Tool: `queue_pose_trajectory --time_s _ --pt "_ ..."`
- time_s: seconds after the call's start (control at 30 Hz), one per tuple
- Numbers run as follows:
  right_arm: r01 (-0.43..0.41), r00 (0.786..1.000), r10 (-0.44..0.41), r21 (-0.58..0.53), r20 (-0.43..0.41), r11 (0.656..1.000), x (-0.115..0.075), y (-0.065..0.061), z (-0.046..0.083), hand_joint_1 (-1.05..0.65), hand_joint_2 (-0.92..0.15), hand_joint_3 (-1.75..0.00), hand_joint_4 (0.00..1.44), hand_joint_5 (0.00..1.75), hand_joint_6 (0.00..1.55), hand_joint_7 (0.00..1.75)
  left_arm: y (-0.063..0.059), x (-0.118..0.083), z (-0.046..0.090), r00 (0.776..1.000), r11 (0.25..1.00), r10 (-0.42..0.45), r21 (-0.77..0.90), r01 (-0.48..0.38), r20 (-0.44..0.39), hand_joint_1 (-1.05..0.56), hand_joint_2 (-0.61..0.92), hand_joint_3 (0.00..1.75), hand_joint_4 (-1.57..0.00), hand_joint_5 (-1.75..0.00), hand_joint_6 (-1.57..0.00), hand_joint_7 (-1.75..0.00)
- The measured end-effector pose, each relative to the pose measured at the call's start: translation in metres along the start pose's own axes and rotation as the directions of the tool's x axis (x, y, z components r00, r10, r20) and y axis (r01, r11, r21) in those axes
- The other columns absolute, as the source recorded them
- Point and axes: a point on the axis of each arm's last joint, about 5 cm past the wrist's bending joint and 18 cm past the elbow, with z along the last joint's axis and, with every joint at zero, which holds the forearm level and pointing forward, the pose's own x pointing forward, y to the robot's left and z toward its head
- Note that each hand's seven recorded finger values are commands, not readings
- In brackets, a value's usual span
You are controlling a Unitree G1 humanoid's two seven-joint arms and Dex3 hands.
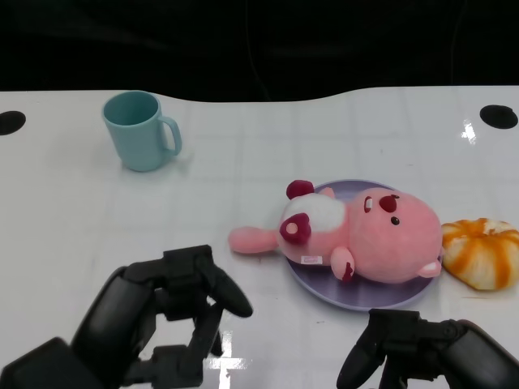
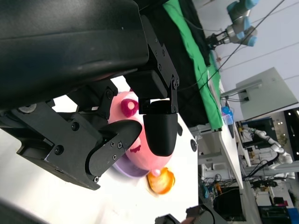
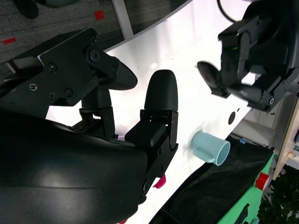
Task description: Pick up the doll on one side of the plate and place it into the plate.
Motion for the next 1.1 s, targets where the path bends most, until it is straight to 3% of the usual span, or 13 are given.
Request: queue_pose_trajectory --time_s 0.13,0.3,0.77,1.1 --pt "0.0 1.0 0.0 -0.001 0.001 1.0 0.0 0.0 0.0 -0.11 -0.59 -1.0 0.66 1.53 0.64 1.17 0.001 -0.011 0.005 0.999 0.998 -0.021 -0.052 0.018 -0.05 -0.13 0.45 1.34 -0.81 -1.74 -0.77 -1.44" --pt "0.002 1.0 -0.002 0.001 0.001 1.0 0.0 -0.001 0.0 -0.1 -0.58 -1.01 0.66 1.53 0.64 1.18 0.0 -0.022 0.002 0.99 0.991 -0.036 -0.134 0.018 -0.136 -0.13 0.43 1.37 -0.8 -1.75 -0.76 -1.49" --pt "0.013 1.0 -0.013 -0.004 0.004 1.0 -0.002 -0.004 -0.002 -0.09 -0.59 -1.0 0.67 1.53 0.63 1.18 0.003 -0.022 -0.01 0.962 0.958 -0.072 -0.286 -0.007 -0.263 -0.12 0.48 1.27 -0.81 -1.75 -0.74 -1.53" --pt "0.016 1.0 -0.016 -0.001 0.005 1.0 -0.004 -0.005 -0.006 -0.09 -0.58 -1.01 0.67 1.53 0.64 1.19 0.005 -0.019 -0.011 0.951 0.947 -0.088 -0.321 -0.013 -0.297 -0.14 0.47 1.27 -0.82 -1.75 -0.75 -1.52"
